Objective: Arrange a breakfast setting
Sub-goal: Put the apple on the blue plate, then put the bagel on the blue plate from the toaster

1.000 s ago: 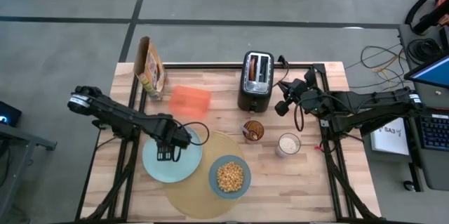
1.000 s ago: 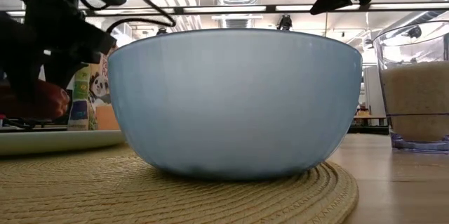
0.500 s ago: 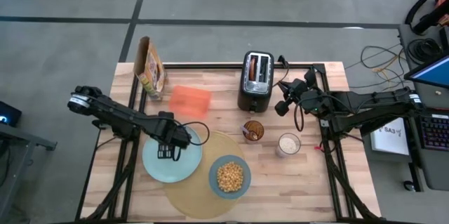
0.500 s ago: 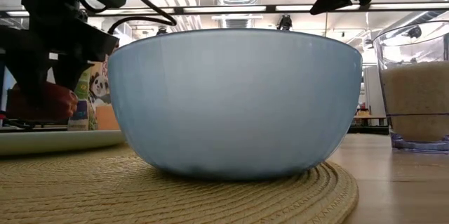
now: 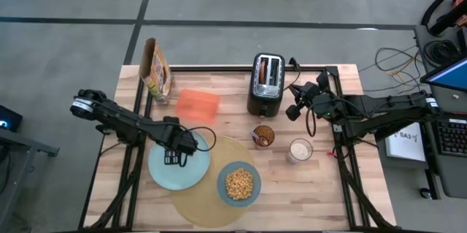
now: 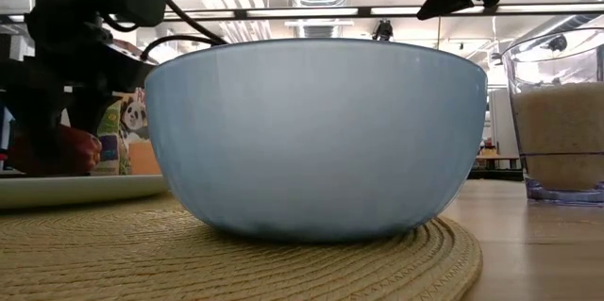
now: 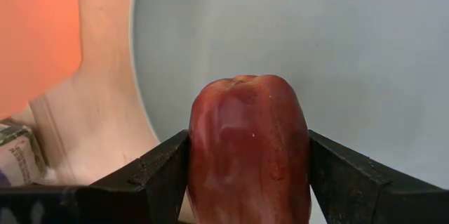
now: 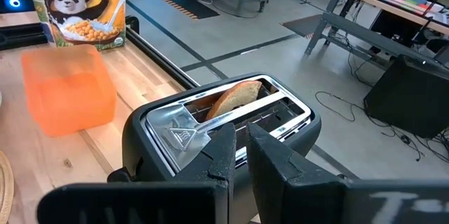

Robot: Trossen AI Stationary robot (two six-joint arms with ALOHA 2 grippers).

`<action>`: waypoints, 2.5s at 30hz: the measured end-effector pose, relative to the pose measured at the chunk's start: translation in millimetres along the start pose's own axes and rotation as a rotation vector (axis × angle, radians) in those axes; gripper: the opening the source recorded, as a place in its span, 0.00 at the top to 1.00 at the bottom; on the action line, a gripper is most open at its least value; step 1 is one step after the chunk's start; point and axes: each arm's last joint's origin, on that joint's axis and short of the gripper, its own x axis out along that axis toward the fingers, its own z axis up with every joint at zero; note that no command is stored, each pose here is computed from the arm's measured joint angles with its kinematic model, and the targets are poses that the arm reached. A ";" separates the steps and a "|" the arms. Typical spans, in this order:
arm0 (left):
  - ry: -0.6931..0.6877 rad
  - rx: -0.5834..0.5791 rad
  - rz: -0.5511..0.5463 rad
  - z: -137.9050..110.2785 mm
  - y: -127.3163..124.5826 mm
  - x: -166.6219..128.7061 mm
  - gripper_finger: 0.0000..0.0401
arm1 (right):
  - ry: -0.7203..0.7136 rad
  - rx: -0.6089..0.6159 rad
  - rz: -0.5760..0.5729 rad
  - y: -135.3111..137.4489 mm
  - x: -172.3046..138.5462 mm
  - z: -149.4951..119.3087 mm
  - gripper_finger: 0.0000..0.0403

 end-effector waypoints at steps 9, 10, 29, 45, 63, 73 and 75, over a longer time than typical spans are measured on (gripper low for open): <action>-0.004 -0.049 -0.002 0.4 -0.2 0.0 0.39 | 0.000 0.000 0.001 0.0 0.0 0.0 0.93; -0.004 -0.055 -0.001 0.4 -0.1 0.0 0.38 | 0.001 0.000 0.003 0.1 0.0 0.0 0.93; -0.178 -0.060 0.097 0.1 9.3 -26.1 0.21 | -0.001 0.080 0.038 0.1 0.7 7.6 0.93; -0.984 -0.369 0.655 -33.1 54.2 -105.2 0.26 | 0.281 0.358 -0.063 -15.3 65.0 91.4 0.93; -1.027 -0.589 0.807 -51.1 58.2 -79.5 0.27 | 0.494 0.457 -0.307 -32.0 165.9 112.1 0.93; -1.031 -0.570 0.734 -50.4 57.3 -79.9 0.27 | 0.604 0.485 -0.320 -36.5 201.8 123.1 0.90; -1.031 -0.571 0.734 -50.4 57.3 -79.9 0.27 | 0.695 0.474 -0.362 -43.6 206.5 117.2 0.86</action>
